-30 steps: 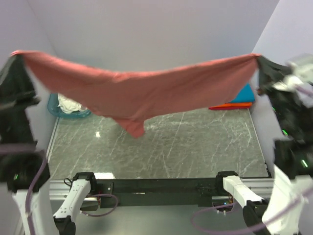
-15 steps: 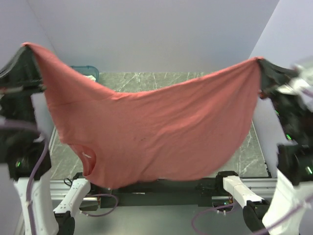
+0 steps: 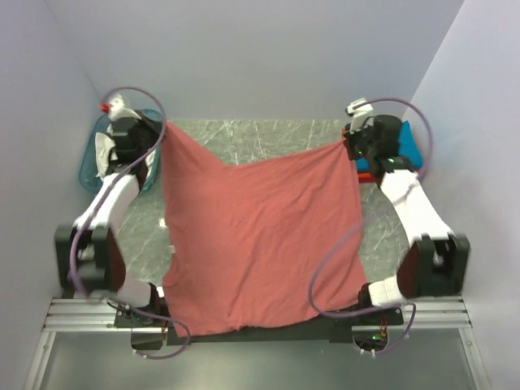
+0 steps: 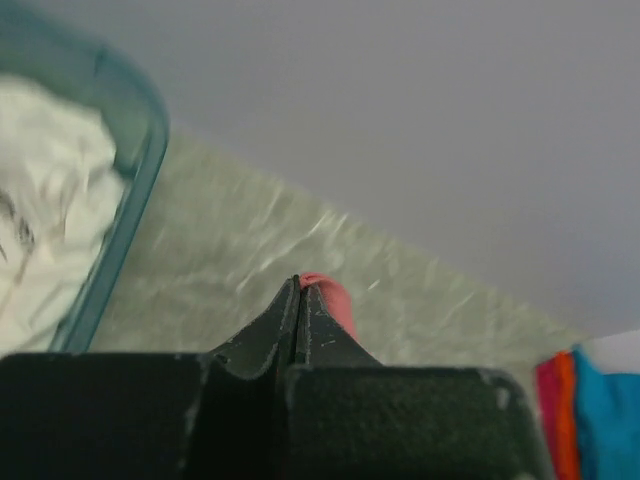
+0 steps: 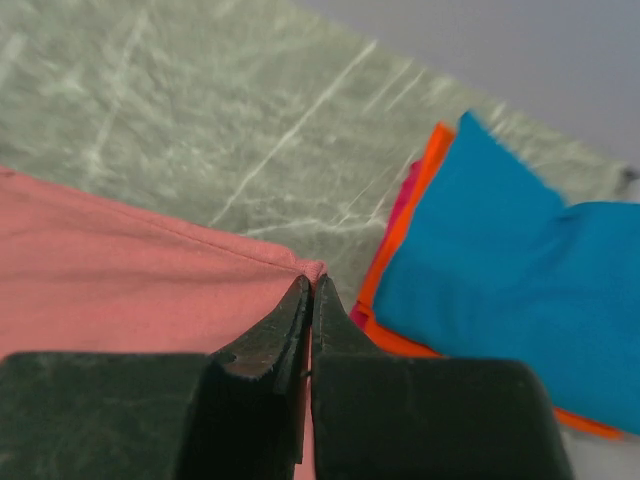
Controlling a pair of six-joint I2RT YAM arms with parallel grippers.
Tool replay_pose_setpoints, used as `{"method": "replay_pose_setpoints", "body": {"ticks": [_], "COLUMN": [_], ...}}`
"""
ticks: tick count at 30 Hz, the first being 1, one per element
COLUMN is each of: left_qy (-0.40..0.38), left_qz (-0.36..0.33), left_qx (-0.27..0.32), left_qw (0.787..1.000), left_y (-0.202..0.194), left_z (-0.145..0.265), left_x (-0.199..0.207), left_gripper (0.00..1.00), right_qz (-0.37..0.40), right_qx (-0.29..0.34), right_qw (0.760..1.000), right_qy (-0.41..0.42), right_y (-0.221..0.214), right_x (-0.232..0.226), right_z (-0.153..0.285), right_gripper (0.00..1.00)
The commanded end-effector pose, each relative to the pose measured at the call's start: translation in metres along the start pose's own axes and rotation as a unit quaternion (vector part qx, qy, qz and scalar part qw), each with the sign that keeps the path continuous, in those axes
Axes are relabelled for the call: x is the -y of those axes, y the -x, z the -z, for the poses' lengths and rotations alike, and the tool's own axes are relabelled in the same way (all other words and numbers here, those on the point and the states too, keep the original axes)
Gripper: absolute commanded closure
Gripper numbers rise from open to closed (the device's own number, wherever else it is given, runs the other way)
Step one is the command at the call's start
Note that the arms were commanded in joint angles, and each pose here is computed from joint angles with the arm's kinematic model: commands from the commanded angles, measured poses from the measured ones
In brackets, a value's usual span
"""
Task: Fold and stack the t-shirts
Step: Flatten the tshirt out, then fold the tshirt
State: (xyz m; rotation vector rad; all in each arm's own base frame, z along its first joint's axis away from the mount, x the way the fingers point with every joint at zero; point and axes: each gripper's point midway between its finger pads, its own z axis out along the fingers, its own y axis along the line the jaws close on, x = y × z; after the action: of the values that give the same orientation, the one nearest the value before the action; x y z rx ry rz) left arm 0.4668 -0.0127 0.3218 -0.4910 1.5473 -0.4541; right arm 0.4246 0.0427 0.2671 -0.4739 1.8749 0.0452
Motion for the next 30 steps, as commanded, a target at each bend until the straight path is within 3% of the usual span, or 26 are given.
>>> {"method": "replay_pose_setpoints", "body": {"ticks": [1, 2, 4, 8, 16, 30], "left_qy": [-0.001, 0.020, 0.029, 0.052, 0.050, 0.034], "left_qz": [0.014, 0.014, 0.011, 0.001, -0.034, -0.040], "left_qx": [-0.025, -0.060, -0.074, -0.106, -0.098, -0.103], "left_qw": [1.000, 0.998, 0.997, 0.993, 0.993, 0.993], "left_y": [-0.039, -0.072, -0.082, -0.108, -0.084, -0.075], "left_z": [-0.037, -0.055, -0.076, -0.110, -0.148, -0.151], "left_x": [-0.015, -0.036, -0.043, -0.062, -0.053, -0.052], "left_gripper": [1.00, 1.00, 1.00, 1.00, 1.00, 1.00], "right_qz": [0.014, 0.008, 0.004, 0.011, 0.011, -0.007], "right_qx": [0.038, 0.011, -0.028, -0.056, -0.086, -0.082], "right_qw": [0.999, 1.000, 0.999, 0.998, 0.996, 0.997], "right_qy": [-0.002, 0.009, 0.018, 0.006, -0.006, 0.009], "right_y": [0.008, -0.012, -0.043, -0.055, -0.064, -0.060], "right_x": [0.010, 0.006, 0.002, 0.006, 0.016, 0.012], "right_z": [-0.045, -0.071, -0.101, -0.132, -0.160, -0.167], "right_gripper": [1.00, 1.00, 1.00, 1.00, 1.00, 1.00]}}
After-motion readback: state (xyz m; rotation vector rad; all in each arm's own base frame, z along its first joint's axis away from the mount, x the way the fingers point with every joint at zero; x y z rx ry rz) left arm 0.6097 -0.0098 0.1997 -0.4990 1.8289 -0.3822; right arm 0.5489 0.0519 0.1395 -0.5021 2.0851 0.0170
